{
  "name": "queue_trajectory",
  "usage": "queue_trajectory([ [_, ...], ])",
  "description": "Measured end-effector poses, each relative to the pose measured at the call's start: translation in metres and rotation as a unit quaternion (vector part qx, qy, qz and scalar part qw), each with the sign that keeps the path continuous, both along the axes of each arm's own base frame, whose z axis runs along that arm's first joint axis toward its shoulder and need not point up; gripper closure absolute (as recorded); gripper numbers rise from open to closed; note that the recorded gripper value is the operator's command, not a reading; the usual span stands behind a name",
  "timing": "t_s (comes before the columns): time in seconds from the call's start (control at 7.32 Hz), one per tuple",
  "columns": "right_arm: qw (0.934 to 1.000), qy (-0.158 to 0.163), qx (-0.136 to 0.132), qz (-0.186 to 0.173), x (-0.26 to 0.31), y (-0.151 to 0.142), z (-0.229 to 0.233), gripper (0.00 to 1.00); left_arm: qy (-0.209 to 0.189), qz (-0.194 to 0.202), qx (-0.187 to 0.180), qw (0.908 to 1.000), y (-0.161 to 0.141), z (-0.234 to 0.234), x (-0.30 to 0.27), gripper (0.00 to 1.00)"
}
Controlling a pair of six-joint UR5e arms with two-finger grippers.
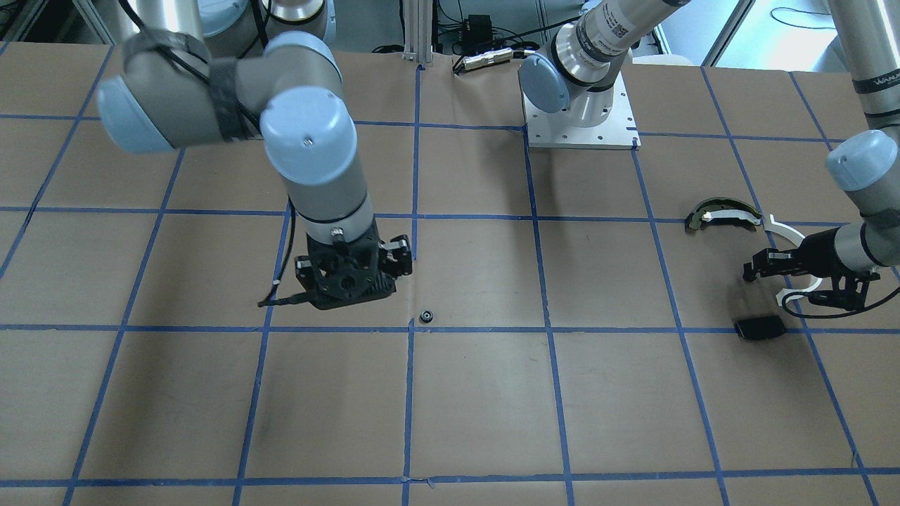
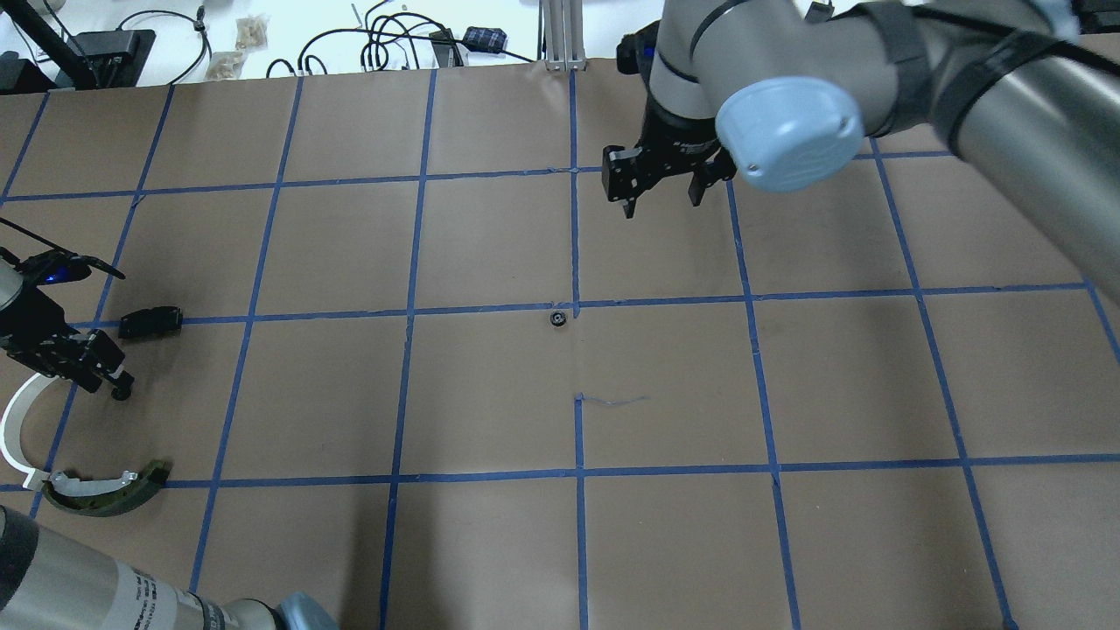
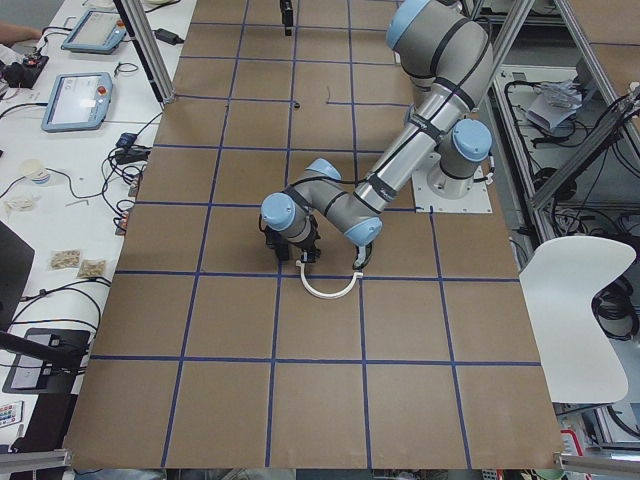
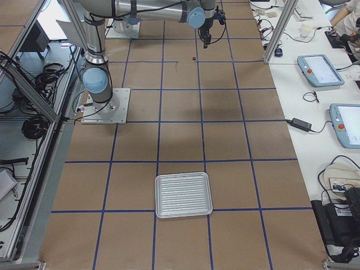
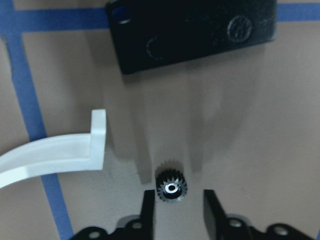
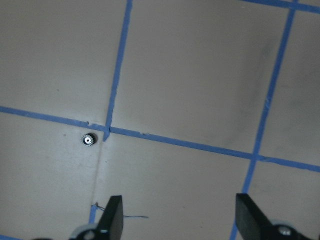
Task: Place bearing gear from tray to pile
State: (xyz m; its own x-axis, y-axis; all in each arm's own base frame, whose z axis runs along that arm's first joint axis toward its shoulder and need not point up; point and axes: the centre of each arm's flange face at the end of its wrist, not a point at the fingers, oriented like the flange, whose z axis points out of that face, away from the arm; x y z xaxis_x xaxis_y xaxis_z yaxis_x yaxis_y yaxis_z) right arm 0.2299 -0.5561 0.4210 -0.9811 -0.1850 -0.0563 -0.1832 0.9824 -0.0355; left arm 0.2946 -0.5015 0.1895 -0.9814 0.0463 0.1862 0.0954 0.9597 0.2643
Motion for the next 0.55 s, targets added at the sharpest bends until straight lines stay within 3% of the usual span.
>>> queue_trajectory([
  [0.27,0.9994,0.002,-0.005,-0.035,-0.059,0.021,0.064,0.0,-0.02,-0.024,-0.017,0.9994,-0.022,0.035,-0.034,0.0],
  [0.55,0.9983,0.001,0.005,-0.057,-0.089,0.031,0.079,0.0,-0.044,-0.048,-0.039,0.9971,-0.064,0.081,-0.144,0.0],
])
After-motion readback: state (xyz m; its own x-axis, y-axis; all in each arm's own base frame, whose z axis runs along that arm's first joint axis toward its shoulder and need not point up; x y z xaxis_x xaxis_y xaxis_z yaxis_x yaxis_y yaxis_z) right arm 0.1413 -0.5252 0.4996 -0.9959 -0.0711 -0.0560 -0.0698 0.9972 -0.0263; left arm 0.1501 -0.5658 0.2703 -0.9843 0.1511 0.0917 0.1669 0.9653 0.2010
